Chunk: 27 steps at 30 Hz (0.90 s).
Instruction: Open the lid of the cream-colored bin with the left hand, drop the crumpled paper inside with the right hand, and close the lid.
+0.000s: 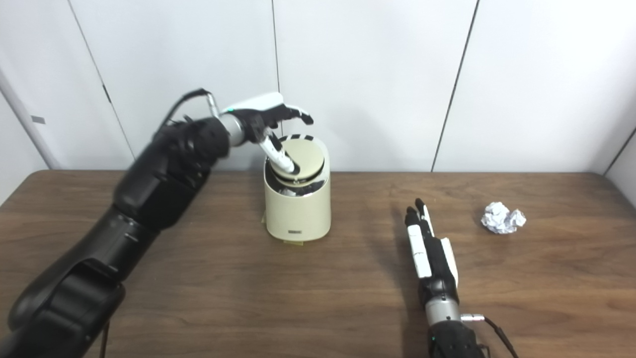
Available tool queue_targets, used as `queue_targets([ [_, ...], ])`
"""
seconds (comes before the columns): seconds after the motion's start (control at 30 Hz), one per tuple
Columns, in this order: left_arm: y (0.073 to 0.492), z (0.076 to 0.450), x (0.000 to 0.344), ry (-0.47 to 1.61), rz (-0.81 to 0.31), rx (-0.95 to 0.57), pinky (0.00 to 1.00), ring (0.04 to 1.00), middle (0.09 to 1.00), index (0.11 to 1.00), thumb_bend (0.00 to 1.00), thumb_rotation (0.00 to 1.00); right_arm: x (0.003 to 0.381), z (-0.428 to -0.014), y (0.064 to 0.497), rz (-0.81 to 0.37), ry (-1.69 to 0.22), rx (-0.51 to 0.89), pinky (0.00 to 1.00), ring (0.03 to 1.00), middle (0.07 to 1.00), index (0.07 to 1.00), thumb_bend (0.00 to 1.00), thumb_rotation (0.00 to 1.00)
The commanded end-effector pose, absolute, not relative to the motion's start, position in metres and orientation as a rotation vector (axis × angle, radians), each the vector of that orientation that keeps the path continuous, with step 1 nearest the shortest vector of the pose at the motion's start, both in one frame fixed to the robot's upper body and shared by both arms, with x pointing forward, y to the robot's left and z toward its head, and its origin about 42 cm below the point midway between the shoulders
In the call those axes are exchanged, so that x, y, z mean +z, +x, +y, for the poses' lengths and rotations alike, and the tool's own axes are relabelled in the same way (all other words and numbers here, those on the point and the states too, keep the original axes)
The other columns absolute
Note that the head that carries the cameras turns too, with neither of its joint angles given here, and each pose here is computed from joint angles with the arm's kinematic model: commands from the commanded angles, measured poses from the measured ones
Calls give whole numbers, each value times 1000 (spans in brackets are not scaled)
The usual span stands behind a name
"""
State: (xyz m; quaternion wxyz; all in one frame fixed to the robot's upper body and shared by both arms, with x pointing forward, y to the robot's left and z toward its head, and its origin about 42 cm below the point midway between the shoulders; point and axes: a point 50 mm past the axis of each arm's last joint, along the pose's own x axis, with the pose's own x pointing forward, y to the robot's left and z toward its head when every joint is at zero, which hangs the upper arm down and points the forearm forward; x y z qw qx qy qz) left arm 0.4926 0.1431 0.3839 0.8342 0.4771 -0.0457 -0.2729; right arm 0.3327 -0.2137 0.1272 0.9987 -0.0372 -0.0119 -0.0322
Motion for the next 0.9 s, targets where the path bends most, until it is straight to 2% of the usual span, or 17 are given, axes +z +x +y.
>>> queue_targets([
  [0.0,485,162,429,894,-208,-544,825,896,908,909,750,229,142,-211,340,-77,-74,-54,971,955,965,1000,555,1000],
  [0.1,474,182,424,714,-257,-514,881,895,890,882,642,327,141,-214,342,-78,-70,-55,976,957,967,1000,555,1000],
  [0.13,470,187,418,672,-268,-492,875,892,888,870,569,434,141,-215,342,-79,-67,-54,978,958,966,1000,561,1000],
  [0.17,467,192,412,646,-274,-465,869,890,888,867,542,487,140,-215,342,-81,-67,-54,979,959,966,1000,565,1000],
  [0.2,464,197,406,619,-277,-440,861,892,894,874,502,616,139,-216,343,-82,-68,-53,979,959,966,1000,568,1000],
  [0.3,456,211,388,512,-284,-380,895,918,920,918,414,835,139,-218,344,-87,-69,-52,983,959,967,1000,591,1000],
  [0.33,453,216,381,457,-286,-351,899,919,920,921,384,836,138,-218,344,-89,-69,-53,983,958,966,1000,597,1000],
  [0.43,440,232,355,326,-278,-282,921,923,915,906,316,749,138,-220,344,-90,-64,-53,979,956,963,1000,602,1000],
  [0.6,401,256,305,218,-254,-172,917,912,902,900,336,783,137,-223,343,-82,-68,-55,983,958,964,1000,577,1000],
  [0.87,355,266,248,91,-212,-67,939,918,909,929,349,827,137,-229,341,-80,-63,-69,972,947,957,1000,574,1000],
])
